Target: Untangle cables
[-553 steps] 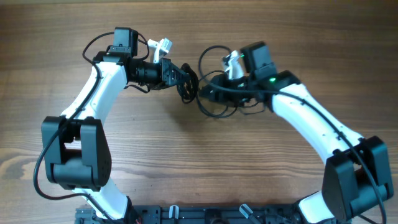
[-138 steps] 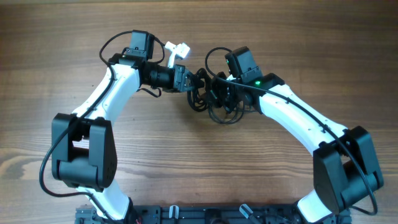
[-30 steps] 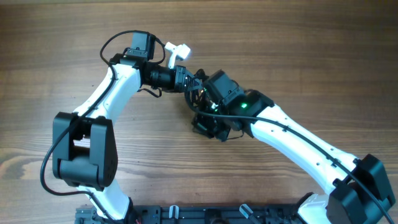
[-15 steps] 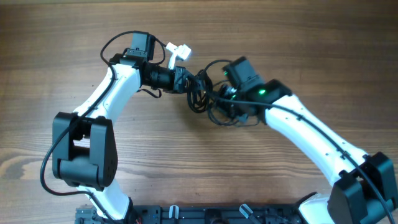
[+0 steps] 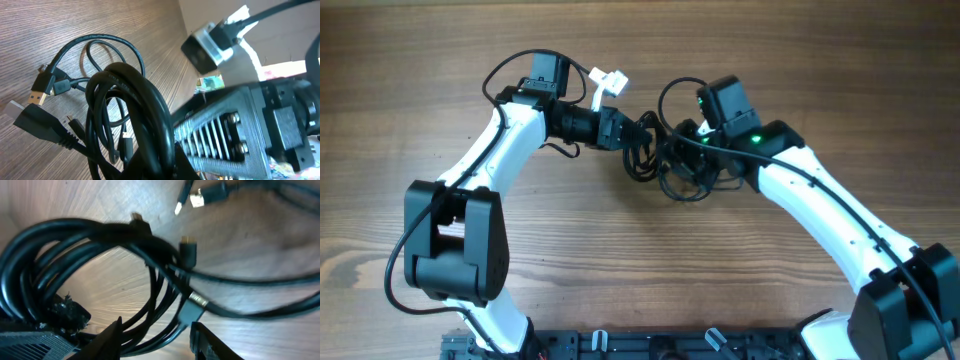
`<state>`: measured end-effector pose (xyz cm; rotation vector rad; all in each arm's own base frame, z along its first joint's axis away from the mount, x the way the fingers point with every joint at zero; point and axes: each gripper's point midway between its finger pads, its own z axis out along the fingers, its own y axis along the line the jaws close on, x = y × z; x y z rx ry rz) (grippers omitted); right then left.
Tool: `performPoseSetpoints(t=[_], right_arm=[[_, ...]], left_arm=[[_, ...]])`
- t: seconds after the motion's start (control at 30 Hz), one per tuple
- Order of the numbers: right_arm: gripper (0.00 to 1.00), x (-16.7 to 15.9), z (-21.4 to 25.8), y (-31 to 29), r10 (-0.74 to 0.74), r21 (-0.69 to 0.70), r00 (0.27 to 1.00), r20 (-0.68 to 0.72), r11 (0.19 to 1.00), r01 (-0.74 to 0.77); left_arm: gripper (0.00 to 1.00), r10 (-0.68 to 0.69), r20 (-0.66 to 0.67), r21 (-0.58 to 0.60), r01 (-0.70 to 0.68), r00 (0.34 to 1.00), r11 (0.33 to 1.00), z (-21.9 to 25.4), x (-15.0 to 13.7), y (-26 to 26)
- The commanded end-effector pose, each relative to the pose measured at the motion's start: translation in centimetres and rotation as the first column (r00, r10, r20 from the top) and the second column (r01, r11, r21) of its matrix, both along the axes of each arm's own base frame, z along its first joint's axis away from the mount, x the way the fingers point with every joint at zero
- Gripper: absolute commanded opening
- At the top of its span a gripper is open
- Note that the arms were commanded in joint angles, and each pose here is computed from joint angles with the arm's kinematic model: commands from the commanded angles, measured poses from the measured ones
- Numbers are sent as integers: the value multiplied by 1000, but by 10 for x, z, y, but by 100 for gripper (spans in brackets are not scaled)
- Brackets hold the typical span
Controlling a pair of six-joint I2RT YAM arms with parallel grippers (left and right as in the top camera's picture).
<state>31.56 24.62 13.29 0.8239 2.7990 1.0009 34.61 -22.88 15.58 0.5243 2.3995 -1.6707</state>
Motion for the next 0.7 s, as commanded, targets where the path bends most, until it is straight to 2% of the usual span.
performPoseSetpoints(t=[0.0,0.17,0.37,0.43,0.57,0.67], right_arm=[[48,-12,-20,13,-151,12,970,-188,988,156],[48,-14,-29,29,-164,30,960,-229,984,175],[42,-4,-22,42,-173,97,959,-226,975,199],[33,3,-18,45,-178,119,964,-200,972,204],[24,6,-16,47,-175,134,967,-185,970,201],[23,6,-16,47,-175,134,967,-185,970,201]], left_arm=[[4,-19,40,-59,22,999,998,18,0,-1],[4,-19,41,-58,22,999,998,18,0,-1],[4,-19,41,-58,22,999,998,18,0,-1],[4,-19,40,-58,22,999,998,18,0,-1],[4,-19,41,-58,22,999,998,18,0,-1],[4,-19,41,-58,22,999,998,18,0,-1]])
